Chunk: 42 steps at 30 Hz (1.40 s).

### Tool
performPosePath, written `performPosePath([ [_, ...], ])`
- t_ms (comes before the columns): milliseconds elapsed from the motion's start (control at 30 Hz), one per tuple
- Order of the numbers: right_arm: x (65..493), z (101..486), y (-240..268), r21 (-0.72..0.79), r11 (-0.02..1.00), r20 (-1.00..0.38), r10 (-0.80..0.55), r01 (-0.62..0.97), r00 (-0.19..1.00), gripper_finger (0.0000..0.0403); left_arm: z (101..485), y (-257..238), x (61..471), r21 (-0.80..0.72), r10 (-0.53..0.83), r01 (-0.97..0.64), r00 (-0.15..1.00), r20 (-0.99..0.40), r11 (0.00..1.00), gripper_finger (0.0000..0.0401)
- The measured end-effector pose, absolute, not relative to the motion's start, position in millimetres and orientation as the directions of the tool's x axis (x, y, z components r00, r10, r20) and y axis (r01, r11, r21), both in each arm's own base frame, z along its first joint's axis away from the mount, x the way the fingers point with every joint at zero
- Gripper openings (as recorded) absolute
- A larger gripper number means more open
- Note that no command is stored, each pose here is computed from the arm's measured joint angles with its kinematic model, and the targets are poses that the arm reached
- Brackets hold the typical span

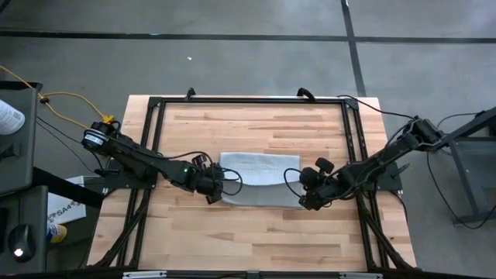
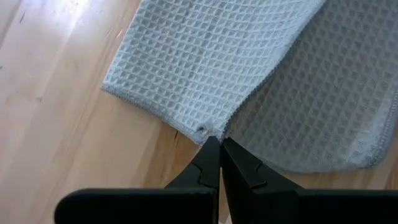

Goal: Fold microfiber towels
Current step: Fold the gray towel on the table

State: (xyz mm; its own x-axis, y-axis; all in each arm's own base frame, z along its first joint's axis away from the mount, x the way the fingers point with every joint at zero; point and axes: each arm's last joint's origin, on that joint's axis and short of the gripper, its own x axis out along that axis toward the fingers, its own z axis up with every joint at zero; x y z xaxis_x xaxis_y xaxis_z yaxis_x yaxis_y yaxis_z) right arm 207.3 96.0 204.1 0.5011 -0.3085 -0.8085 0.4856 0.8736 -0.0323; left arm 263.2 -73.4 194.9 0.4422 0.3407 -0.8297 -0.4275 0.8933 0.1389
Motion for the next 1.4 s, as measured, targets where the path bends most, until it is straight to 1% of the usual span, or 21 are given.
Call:
performPosePath([
  [233,207,203,99,0.007,0.88,-0.829,-0.26,0.475,0.495,0.0003,195,-75,264,0.099,0.294,-0.412,0.444,-0.847,0.906,0.0],
  [567,203,184,100,0.056,0.889,-0.834,-0.208,0.455,0.51,0.0003,191,-84,266,0.076,0.261,-0.38,0.464,-0.846,0.922,0.0],
  [700,202,184,104,0.07,0.896,-0.835,-0.187,0.438,0.517,0.0003,188,-95,267,0.063,0.238,-0.35,0.483,-0.843,0.935,0.0],
  [933,204,185,108,0.123,0.902,-0.832,-0.134,0.414,0.539,0.0003,182,-102,268,0.059,0.218,-0.328,0.473,-0.854,0.943,0.0],
  [1033,204,184,109,0.131,0.902,-0.834,-0.123,0.411,0.537,0.0003,179,-101,268,0.065,0.219,-0.327,0.46,-0.86,0.943,0.0],
  [1100,206,182,110,0.131,0.903,-0.839,-0.118,0.408,0.531,0.0003,180,-102,269,0.054,0.213,-0.327,0.473,-0.855,0.943,0.0],
  [1267,212,168,115,0.116,0.908,-0.864,-0.108,0.403,0.492,0.0003,180,-102,269,0.053,0.209,-0.323,0.472,-0.856,0.945,0.0],
  [1400,216,160,118,0.12,0.91,-0.872,-0.094,0.398,0.479,0.0003,180,-103,269,0.024,0.177,-0.313,0.47,-0.865,0.949,0.0],
])
